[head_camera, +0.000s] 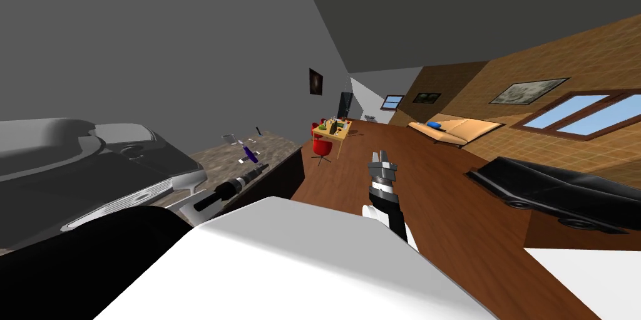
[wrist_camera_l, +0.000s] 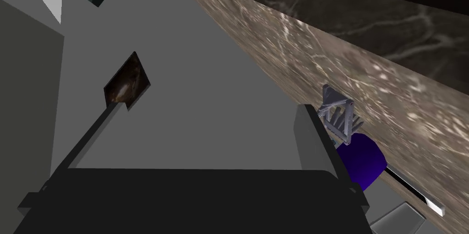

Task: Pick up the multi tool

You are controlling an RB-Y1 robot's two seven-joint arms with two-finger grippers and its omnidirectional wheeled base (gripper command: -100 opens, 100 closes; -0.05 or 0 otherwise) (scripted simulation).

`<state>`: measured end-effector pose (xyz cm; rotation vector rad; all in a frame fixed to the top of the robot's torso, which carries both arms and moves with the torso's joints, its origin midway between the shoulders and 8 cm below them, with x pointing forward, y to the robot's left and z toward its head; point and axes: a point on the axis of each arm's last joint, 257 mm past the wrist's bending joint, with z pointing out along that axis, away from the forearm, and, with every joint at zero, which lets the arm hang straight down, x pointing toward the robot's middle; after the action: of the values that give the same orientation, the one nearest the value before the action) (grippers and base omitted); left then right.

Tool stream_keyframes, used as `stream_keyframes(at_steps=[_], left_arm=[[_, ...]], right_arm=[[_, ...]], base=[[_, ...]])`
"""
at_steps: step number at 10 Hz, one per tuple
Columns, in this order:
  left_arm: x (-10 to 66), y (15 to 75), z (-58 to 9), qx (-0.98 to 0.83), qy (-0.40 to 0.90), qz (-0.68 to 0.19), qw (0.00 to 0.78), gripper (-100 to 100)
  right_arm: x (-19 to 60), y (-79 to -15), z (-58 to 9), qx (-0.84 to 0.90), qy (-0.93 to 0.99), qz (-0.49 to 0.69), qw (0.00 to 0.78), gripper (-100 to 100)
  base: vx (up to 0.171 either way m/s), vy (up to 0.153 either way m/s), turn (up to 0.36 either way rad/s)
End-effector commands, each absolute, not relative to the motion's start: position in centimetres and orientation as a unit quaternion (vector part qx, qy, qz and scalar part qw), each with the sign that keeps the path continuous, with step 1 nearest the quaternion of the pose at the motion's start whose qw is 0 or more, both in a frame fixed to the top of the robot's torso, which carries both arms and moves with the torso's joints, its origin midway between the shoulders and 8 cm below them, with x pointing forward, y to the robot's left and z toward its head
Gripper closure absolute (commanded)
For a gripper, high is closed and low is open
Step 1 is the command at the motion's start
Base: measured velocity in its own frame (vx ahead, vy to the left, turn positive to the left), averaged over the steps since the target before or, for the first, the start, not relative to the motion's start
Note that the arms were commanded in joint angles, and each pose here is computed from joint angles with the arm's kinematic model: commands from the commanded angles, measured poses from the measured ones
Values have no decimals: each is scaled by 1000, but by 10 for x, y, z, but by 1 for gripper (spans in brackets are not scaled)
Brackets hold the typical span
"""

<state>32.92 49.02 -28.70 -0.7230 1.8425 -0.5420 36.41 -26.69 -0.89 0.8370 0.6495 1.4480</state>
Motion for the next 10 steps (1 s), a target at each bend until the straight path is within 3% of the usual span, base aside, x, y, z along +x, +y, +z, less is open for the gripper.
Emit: stream_keyframes(at_steps=[1,10], left_arm=[[321,511,-297,-288,790,-192,506,-100],[271,606,-321,-218,873,-31,436,-100]], right_arm=[[364,-267,-9,365,283,631,624,0],[364,-267,-9,365,283,631,624,0]], base=[[13,-42,-72],[27,-28,-98]])
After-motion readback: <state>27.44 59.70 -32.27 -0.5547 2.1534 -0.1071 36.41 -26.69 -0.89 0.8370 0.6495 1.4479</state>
